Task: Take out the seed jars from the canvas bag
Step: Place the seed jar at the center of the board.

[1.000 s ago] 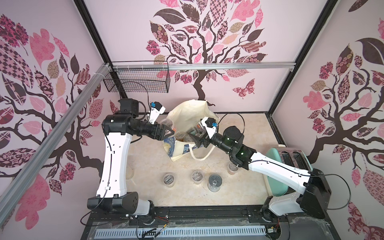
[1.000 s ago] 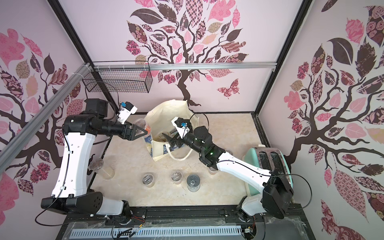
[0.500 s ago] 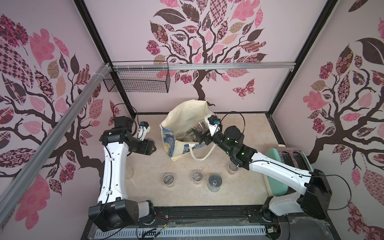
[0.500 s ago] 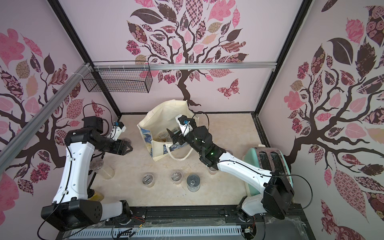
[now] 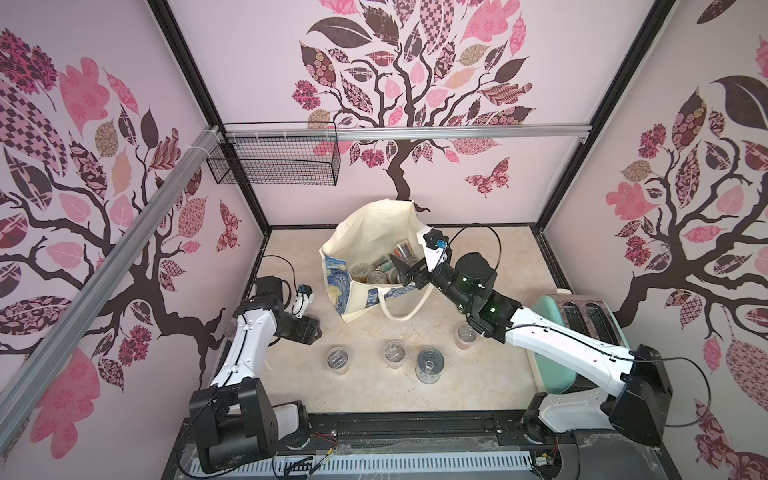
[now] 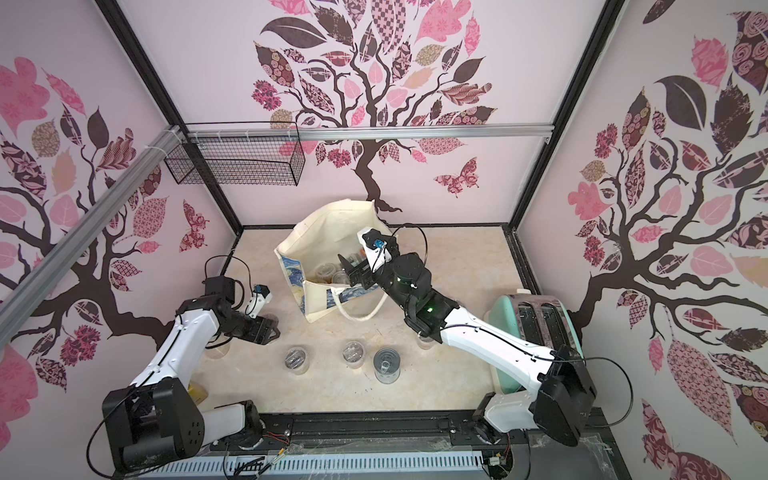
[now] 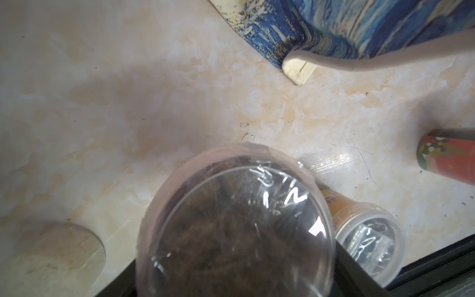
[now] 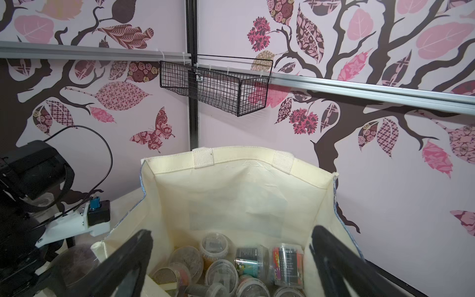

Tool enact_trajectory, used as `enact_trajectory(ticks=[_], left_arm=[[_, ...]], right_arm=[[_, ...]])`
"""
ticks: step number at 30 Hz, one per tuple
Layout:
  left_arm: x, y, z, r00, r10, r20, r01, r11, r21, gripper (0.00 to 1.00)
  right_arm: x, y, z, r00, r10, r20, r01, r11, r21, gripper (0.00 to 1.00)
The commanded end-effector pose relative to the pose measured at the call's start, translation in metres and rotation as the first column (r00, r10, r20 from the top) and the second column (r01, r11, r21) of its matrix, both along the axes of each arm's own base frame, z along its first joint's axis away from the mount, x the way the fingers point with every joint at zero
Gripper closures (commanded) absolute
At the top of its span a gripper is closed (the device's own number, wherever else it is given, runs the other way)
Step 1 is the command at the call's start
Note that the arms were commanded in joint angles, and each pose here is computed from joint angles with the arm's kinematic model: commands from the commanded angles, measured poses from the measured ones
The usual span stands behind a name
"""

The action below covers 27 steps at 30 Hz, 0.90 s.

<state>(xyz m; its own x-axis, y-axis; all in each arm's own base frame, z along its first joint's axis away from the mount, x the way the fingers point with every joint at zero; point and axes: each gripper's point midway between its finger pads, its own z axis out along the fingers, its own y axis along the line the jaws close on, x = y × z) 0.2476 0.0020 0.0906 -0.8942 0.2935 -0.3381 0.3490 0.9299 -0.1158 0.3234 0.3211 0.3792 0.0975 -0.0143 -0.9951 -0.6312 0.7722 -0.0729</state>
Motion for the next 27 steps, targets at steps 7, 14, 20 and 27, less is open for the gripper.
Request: enact_trajectory(ticks=[7, 14, 20, 27], left_arm=[[0.006, -0.001, -0.032, 0.989, -0.114, 0.098, 0.112, 0.993, 0.026, 0.57], [0.004, -0.003, -0.029, 0.990, -0.115, 0.079, 0.115, 0.993, 0.010, 0.34], [0.003, -0.005, -0.014, 0.990, -0.119, 0.071, 0.119, 0.993, 0.001, 0.20], [-0.001, -0.005, -0.018, 0.991, -0.122, 0.049, 0.122, 0.992, 0.000, 0.13]], right_arm=[[-0.001, -0.005, 0.001, 1.000, -0.017, -0.020, 0.017, 1.000, -0.018, 0.01], [0.013, -0.003, -0.008, 0.993, -0.059, -0.106, 0.053, 0.997, -0.064, 0.00], [0.037, -0.017, -0.017, 0.964, -0.112, -0.242, 0.093, 0.992, -0.088, 0.00], [0.062, -0.045, -0.019, 0.933, -0.187, -0.308, 0.163, 0.981, -0.102, 0.00]])
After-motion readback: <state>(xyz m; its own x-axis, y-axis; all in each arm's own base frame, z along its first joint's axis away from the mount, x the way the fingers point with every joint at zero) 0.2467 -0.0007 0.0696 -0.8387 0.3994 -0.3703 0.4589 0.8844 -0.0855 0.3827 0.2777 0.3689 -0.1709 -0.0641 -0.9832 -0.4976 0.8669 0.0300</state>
